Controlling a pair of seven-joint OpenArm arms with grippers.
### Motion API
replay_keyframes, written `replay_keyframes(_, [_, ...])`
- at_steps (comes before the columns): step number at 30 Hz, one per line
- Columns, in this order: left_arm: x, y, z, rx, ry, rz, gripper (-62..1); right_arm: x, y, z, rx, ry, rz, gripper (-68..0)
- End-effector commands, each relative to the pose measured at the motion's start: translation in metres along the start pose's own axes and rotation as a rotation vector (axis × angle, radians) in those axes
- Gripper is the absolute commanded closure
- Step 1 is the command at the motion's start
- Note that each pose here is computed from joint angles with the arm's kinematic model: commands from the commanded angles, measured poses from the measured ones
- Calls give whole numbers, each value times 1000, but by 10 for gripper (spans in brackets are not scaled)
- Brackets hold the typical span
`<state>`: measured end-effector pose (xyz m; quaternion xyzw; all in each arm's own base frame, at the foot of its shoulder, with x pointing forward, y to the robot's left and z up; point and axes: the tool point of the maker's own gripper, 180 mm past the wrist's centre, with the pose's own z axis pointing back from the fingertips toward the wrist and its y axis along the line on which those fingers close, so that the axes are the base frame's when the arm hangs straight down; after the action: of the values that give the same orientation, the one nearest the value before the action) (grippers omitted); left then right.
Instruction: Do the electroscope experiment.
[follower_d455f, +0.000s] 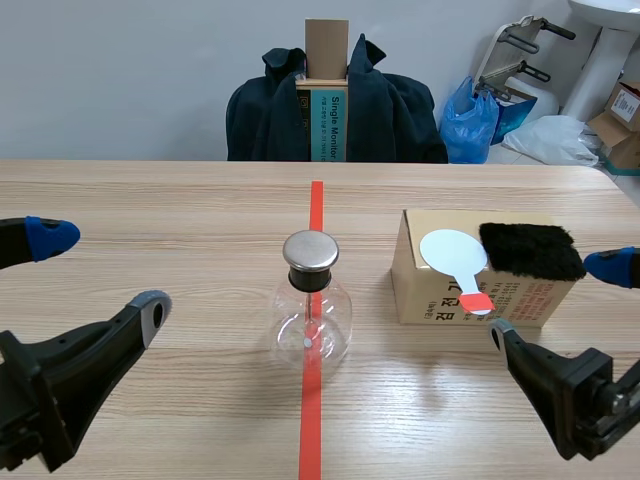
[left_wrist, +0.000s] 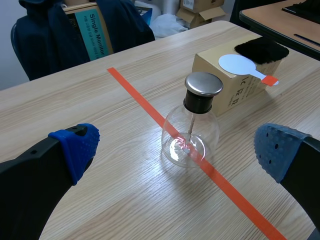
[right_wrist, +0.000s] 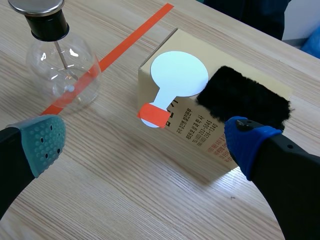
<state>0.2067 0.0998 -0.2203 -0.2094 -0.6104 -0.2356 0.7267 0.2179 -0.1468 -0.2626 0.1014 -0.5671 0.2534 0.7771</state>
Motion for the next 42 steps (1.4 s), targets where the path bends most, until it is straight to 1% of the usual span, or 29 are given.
replay_keyframes(1, [9,-3,-2,-12,-35,0,-623,10,-4,-1,-5,-20,21,-679])
replay_keyframes(2, [9,-3,-2,-12,-34,1,-623,4,-4,-1,-6,15,21,-679])
replay_keyframes(7, [8,-3,-2,-12,-31,1,-623,-6,-4,-1,-7,71,22,-679])
replay_keyframes(10, [8,-3,-2,-12,-31,1,-623,-11,-5,-1,-7,96,33,-679])
replay_keyframes(12, [9,-3,-2,-12,-31,1,-623,-12,-5,0,-7,100,44,-679])
replay_keyframes(16, [9,-3,-2,-12,-31,1,-623,-11,-5,-1,-7,98,45,-679])
replay_keyframes(18, [9,-3,-2,-12,-31,1,-623,-9,-5,-1,-6,84,49,-679])
replay_keyframes(19, [9,-3,-2,-12,-31,1,-623,-8,-5,-1,-5,81,68,-679])
replay_keyframes(21, [9,-3,-2,-12,-31,1,-623,-5,-4,-1,-1,65,125,-679])
replay_keyframes(23, [9,-3,-2,-12,-31,1,-623,-3,-3,-1,7,51,204,-679])
replay_keyframes(25, [8,-3,-2,-12,-31,1,-623,-3,0,-1,23,47,310,-679])
replay_keyframes(27, [8,-3,-2,-12,-31,1,-623,-7,2,-1,43,65,431,-679])
replay_keyframes(29, [9,-3,-2,-12,-32,1,-623,-19,1,0,61,131,581,-679])
replay_keyframes(32, [9,-3,-2,-12,-32,1,-623,-41,-7,5,84,256,824,-679])
replay_keyframes(33, [9,-3,-2,-12,-32,1,-623,-47,-12,7,85,294,894,-679])
replay_keyframes(34, [9,-3,-2,-12,-31,1,-623,-51,-16,8,77,320,948,-679])
replay_keyframes(36, [9,-3,-2,-12,-31,1,-623,-57,-24,10,46,353,1025,-679])
replay_keyframes(38, [9,-3,-2,-12,-32,1,-623,-61,-28,11,12,357,1096,-679])
replay_keyframes(40, [9,-3,-2,-12,-32,1,-623,-64,-26,10,-11,342,1158,-679])
replay_keyframes(42, [9,-3,-2,-12,-32,1,-623,-66,-21,7,-39,313,1208,-679])
